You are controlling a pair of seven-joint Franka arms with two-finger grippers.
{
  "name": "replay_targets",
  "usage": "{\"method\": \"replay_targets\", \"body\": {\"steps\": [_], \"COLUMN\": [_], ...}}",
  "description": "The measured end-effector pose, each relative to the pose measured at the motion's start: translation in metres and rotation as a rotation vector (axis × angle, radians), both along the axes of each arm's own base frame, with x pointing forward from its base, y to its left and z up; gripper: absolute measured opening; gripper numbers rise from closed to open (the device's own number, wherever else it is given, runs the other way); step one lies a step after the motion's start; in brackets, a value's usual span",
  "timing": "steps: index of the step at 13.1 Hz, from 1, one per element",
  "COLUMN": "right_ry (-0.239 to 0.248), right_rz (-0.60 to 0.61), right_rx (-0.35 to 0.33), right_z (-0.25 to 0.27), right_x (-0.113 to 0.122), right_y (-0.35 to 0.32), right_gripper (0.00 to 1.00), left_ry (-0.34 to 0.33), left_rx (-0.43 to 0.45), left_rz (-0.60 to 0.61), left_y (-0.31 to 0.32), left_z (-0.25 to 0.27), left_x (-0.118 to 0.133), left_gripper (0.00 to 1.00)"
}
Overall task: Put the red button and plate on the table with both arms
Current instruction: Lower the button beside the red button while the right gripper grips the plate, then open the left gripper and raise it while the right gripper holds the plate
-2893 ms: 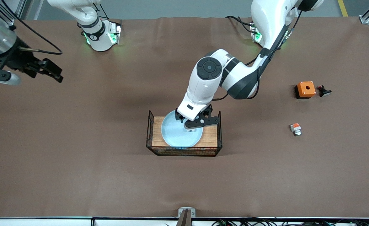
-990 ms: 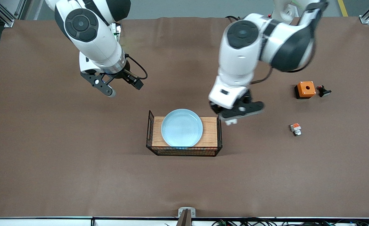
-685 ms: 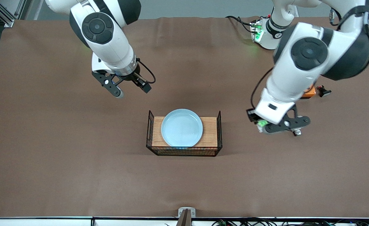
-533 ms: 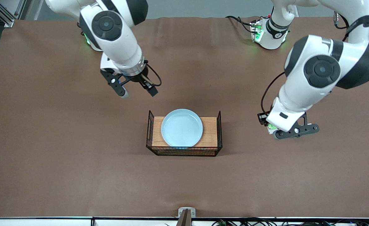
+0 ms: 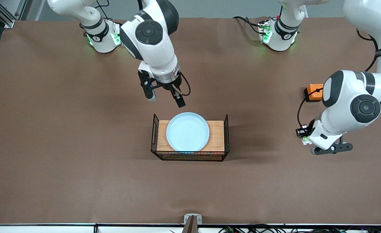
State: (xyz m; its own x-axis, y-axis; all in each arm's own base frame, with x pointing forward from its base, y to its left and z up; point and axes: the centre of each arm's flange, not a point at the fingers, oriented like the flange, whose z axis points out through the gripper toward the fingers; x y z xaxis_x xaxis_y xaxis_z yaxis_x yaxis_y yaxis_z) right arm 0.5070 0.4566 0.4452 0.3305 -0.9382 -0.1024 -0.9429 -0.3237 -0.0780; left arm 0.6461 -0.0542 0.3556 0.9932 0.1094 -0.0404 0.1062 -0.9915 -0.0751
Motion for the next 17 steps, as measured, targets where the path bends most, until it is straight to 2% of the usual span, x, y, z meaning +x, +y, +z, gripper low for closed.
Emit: {"method": "replay_targets", "body": {"steps": [3,6,7,8,12,17], "right_ry": [0.004,0.013,0.018,0.020,0.023,0.028], "right_rz": [-0.051,-0.066,-0.069,-0.071,-0.075,-0.073], "right_rx": [-0.027,-0.035,-0.039,-0.042,-0.045,-0.057], "right_z": [-0.029,-0.050,-0.057,-0.065,-0.081,-0.090], "right_x": [0.007,0.017,0.020,0.023,0.029,0.030], "right_y": [0.008,0.019,0.020,0.021,0.023,0.023], "right_gripper": [0.98,0.95,0.87,0.87,0.67,0.59], "left_ry": [0.003,0.022,0.016,0.010,-0.020,-0.022], "left_rx": [-0.015,-0.019,-0.021,-0.027,-0.051,-0.067], "left_rz": [0.004,-0.012,-0.023,-0.031,-0.062,-0.076], "left_y": [0.065,0.102,0.118,0.136,0.177,0.177], "left_z": [-0.048,-0.072,-0.078,-0.086,-0.135,-0.168], "left_x": [-0.016,-0.028,-0.029,-0.030,-0.035,-0.037], "left_gripper": [0.41,0.41,0.41,0.41,0.41,0.41]}}
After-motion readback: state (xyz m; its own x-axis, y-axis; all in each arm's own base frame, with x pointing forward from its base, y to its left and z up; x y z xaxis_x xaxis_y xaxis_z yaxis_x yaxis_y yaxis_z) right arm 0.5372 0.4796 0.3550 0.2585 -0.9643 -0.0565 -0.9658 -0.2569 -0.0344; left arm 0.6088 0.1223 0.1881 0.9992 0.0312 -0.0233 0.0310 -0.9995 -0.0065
